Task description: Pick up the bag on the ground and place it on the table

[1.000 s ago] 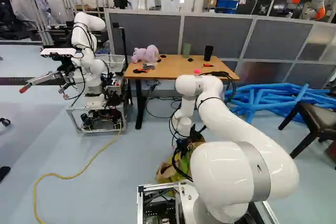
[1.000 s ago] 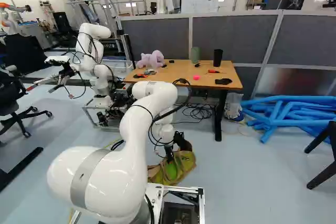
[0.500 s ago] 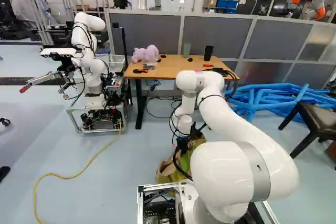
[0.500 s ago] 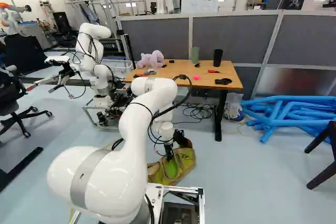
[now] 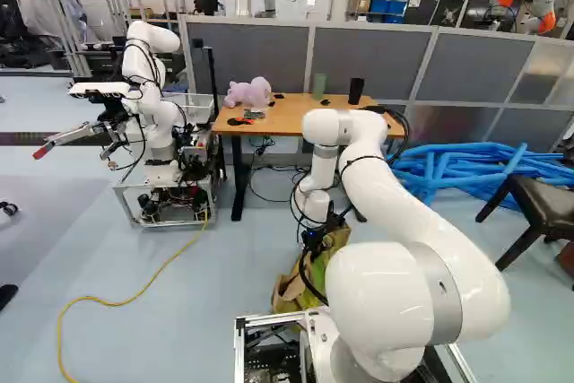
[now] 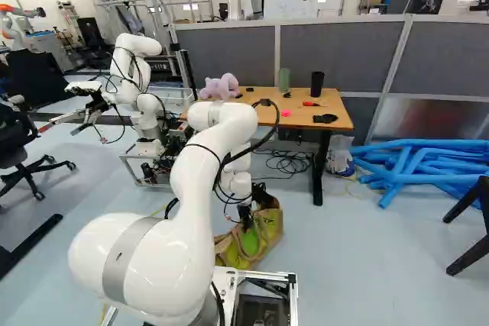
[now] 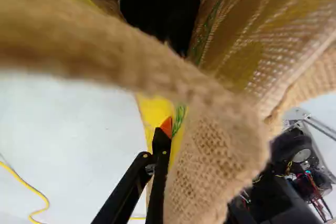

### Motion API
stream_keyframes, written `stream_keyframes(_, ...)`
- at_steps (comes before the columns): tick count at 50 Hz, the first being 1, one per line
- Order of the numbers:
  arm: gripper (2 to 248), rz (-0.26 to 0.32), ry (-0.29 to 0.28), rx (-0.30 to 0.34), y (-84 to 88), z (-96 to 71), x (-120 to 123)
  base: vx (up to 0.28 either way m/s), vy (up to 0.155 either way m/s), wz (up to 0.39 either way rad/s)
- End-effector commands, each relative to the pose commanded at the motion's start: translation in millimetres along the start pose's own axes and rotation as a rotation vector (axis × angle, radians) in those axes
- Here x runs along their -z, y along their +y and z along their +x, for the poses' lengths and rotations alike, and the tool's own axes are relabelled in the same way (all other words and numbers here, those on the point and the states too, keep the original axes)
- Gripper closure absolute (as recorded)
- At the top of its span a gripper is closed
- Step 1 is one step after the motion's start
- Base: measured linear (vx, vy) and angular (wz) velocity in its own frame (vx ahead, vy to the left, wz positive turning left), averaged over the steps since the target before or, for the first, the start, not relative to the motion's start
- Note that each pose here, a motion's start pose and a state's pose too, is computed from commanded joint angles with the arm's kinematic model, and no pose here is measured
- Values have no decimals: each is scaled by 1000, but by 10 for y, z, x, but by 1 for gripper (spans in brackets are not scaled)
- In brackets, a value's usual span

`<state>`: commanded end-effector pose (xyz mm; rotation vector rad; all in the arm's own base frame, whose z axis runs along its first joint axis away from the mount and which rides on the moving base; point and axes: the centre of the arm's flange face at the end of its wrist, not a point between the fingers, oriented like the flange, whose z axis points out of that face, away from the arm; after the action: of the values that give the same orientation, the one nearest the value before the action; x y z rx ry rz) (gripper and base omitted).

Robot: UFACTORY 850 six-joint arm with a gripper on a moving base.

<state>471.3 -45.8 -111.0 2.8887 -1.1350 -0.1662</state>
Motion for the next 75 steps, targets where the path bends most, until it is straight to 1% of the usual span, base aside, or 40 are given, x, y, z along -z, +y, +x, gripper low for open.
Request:
stream_keyframes(53, 229, 10, 26, 555, 89, -113, 802, 0, 0, 0)
stream_keyframes(60, 229, 12, 31, 581, 103, -131, 908, 0, 0, 0)
stream_keyframes(75, 229, 16, 43, 587, 136, -174, 1137, 0, 0, 0)
